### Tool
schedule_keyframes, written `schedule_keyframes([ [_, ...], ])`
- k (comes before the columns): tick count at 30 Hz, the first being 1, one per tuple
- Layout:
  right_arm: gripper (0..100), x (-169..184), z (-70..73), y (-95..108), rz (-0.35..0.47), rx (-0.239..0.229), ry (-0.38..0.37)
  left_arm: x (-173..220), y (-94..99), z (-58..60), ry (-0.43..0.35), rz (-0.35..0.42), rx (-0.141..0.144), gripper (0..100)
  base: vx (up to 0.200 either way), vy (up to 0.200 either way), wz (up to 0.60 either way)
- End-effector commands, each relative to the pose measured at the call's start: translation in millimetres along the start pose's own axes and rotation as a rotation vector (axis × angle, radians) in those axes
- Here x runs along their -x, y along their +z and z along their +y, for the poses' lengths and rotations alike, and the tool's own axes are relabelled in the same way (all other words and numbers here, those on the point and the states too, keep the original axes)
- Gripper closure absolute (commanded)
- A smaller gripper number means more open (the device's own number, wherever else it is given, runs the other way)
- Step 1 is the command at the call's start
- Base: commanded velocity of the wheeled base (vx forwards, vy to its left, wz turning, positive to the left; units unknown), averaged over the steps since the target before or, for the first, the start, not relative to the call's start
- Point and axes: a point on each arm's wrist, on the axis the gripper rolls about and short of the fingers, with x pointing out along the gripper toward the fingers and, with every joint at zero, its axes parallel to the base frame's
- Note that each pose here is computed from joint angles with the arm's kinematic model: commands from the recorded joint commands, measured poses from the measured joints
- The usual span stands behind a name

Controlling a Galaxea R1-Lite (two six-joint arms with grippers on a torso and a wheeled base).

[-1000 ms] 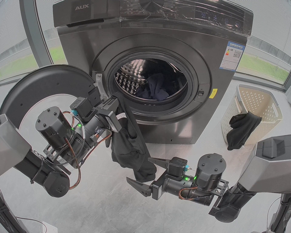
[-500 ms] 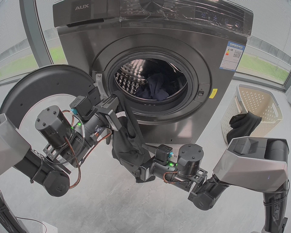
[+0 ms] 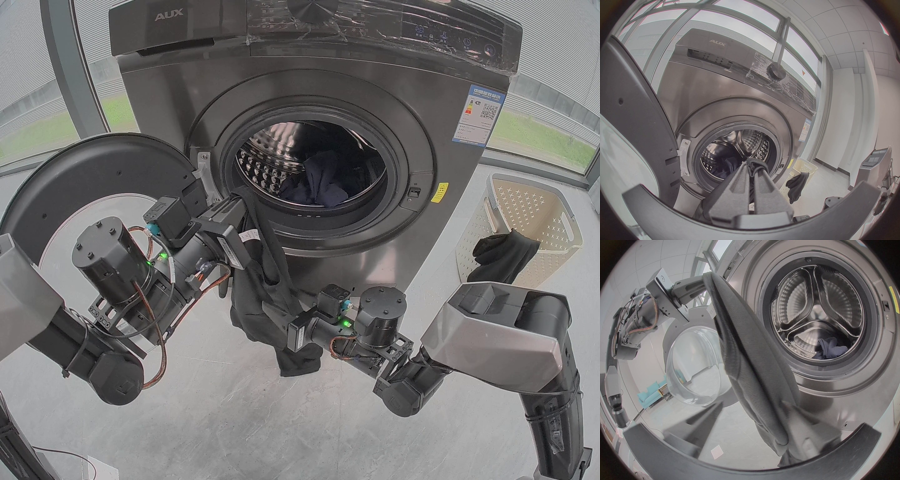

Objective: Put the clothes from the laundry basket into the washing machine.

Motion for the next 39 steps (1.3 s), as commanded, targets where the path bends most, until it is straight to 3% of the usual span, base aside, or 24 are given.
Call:
schedule_keyframes([
  [1, 100, -5.9, 0.4, 1.2, -0.023, 0.002, -0.001, -0.2, -1.0, 0.1, 0.000, 0.002, 0.001, 100, 0.000, 0.000, 0.00],
  [5, 100, -0.6, -0.8, 7.0, -0.031, 0.003, -0.020, 0.1, -2.7, 0.2, -0.001, 0.009, 0.001, 100, 0.000, 0.000, 0.00],
  [10, 100, 25.9, -0.7, 44.1, -0.043, 0.006, -0.037, 0.5, -4.3, 0.9, 0.001, 0.015, 0.002, 100, 0.000, 0.000, 0.00],
  [12, 100, 34.1, -0.4, 48.9, -0.032, 0.005, -0.043, 0.5, -4.3, 1.4, 0.003, 0.015, 0.001, 100, 0.000, 0.000, 0.00],
  [18, 100, 45.3, 0.1, 35.0, 0.036, 0.002, -0.049, 0.2, -2.0, 1.1, 0.002, 0.007, 0.001, 100, 0.000, 0.000, 0.00],
  [19, 0, 44.0, 0.2, 31.6, 0.042, 0.003, -0.048, 0.3, -1.5, 0.6, 0.000, 0.006, 0.002, 100, 0.000, 0.000, 0.00],
  [32, 0, 22.7, -10.2, 5.8, 0.063, 0.004, -0.056, 0.5, -0.5, -0.5, -0.002, 0.003, 0.003, 100, 0.000, 0.000, 0.00],
  [39, 0, 5.2, -9.0, 4.0, 0.044, 0.007, -0.040, 0.5, -0.5, -0.5, -0.002, 0.003, 0.001, 100, 0.000, 0.000, 0.00],
])
